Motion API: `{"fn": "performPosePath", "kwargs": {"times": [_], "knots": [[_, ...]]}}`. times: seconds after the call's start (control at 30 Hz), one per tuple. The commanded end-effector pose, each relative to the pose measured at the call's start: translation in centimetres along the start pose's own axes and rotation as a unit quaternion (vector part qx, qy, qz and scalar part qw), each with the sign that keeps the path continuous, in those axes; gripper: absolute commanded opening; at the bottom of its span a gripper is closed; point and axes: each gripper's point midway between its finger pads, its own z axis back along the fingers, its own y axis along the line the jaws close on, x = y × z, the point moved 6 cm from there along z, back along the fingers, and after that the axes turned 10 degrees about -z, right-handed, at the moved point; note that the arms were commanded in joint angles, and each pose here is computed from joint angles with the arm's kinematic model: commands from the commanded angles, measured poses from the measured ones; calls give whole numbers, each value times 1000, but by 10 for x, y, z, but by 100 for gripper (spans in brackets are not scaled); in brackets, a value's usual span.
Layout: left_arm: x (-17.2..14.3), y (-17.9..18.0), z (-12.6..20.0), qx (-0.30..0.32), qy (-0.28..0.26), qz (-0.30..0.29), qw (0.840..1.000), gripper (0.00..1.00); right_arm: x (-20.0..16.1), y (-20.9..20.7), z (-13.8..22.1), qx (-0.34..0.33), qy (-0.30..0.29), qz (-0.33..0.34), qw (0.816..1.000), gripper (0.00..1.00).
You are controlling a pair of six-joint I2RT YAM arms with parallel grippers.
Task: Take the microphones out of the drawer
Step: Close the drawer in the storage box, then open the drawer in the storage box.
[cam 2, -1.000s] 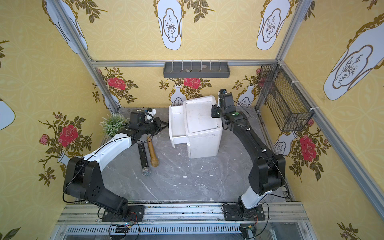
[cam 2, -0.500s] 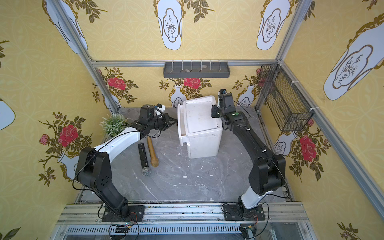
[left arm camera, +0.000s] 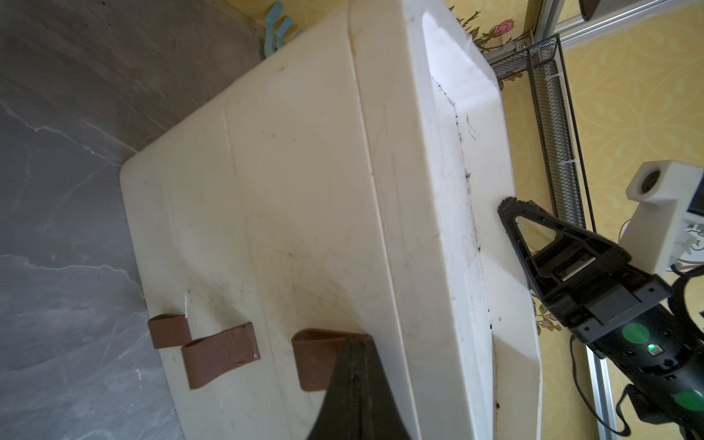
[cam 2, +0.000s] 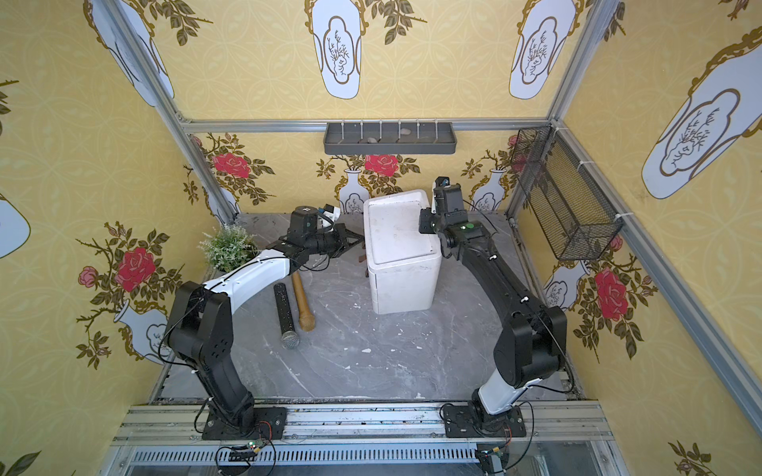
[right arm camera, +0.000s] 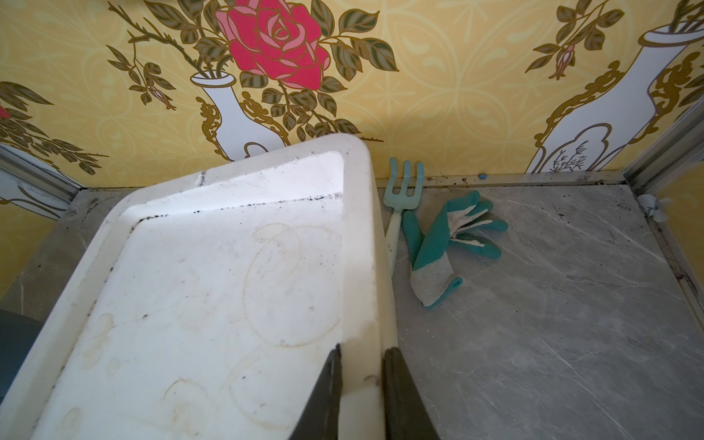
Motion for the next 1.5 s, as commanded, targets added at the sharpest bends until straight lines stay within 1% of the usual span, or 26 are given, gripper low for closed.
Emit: {"fn": "performPosePath", "kwargs": {"times": [0.0, 0.03, 0.1, 0.17, 0.23, 0.33, 0.4, 0.6, 0.8, 0.9, 1.0, 1.1, 1.47], "knots": [[2, 2, -2, -1, -8, -4, 1000, 0, -35, -3, -7, -3, 88, -17, 996, 1], [1, 2, -2, -1, -8, -4, 1000, 0, -35, -3, -7, -3, 88, -16, 996, 1], [0, 2, 0, 0, -9, -5, 1000, 5, -35, -3, -7, -3, 88, -16, 996, 1], [-1, 2, 3, 3, -12, -5, 1000, 16, -35, -3, -7, -3, 87, -15, 996, 1], [0, 5, 9, 6, -19, -3, 1000, 30, -35, -3, -7, -2, 87, -12, 996, 1], [1, 13, 20, 13, -30, 4, 999, 40, -34, -3, -6, -2, 87, -10, 996, 1], [-1, 18, 26, 17, -35, 8, 999, 42, -32, -2, -5, -1, 85, -10, 996, 1], [-12, 35, 37, 26, -37, 23, 999, 43, -31, -1, -6, 1, 86, -9, 996, 1], [-23, 54, 42, 14, -48, 47, 998, 43, -33, -2, -7, 1, 89, -4, 996, 1], [-26, 61, 38, 1, -58, 60, 996, 43, -33, -1, -7, 2, 91, -3, 996, 1], [-30, 69, 31, -28, -65, 82, 994, 44, -34, -1, -8, 2, 93, -3, 996, 1], [-32, 75, 22, -54, -70, 100, 991, 48, -34, -1, -8, 2, 95, -3, 996, 1], [-33, 88, 0, -99, -88, 138, 982, 50, -36, -1, -9, 2, 98, -4, 995, 1]]}}
